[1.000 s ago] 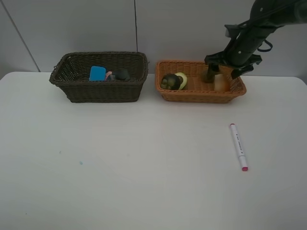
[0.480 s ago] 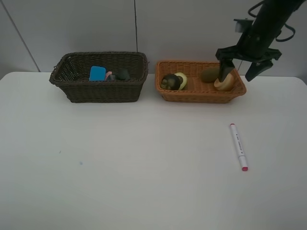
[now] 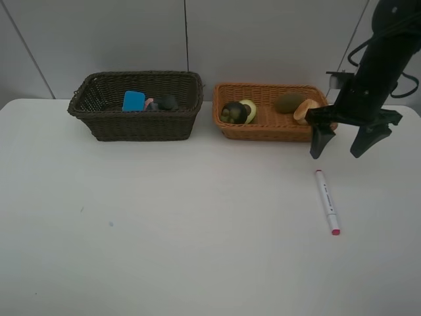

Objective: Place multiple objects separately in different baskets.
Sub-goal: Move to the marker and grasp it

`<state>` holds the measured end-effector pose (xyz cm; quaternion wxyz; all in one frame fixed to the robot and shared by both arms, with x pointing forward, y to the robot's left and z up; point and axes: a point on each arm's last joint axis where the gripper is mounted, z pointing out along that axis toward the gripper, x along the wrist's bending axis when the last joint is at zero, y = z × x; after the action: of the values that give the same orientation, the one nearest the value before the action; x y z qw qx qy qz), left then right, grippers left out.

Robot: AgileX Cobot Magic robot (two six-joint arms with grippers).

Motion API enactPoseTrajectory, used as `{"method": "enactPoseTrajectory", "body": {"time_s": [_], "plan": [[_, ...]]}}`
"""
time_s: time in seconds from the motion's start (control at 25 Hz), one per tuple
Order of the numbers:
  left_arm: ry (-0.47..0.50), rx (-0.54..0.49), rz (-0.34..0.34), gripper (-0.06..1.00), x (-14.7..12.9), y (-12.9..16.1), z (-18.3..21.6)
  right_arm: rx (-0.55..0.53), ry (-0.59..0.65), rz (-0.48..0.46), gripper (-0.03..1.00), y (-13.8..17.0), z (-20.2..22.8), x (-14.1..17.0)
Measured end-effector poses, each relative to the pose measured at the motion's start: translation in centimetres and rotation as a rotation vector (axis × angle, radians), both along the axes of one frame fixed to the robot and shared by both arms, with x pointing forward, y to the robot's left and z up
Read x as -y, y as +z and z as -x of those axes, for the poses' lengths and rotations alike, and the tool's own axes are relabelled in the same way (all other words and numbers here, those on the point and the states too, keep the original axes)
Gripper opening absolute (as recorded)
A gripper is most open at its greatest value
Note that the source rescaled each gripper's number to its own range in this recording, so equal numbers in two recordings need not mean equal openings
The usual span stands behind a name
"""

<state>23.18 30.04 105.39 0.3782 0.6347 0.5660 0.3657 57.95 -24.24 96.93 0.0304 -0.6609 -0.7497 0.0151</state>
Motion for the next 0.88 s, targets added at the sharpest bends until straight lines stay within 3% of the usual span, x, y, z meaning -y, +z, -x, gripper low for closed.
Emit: {"method": "enactPoseTrajectory", "body": {"time_s": [0.4,0.88], "plan": [[0.0,0.0,-0.001,0.93,0.0,0.0,0.0,0.066,-0.036,-0.038,0.98,-5.6,2.7,0.1],[0.0,0.0,-0.001,0.93,0.0,0.0,0.0,0.087,-0.04,-0.033,0.97,-8.0,3.0,0.3]]}}
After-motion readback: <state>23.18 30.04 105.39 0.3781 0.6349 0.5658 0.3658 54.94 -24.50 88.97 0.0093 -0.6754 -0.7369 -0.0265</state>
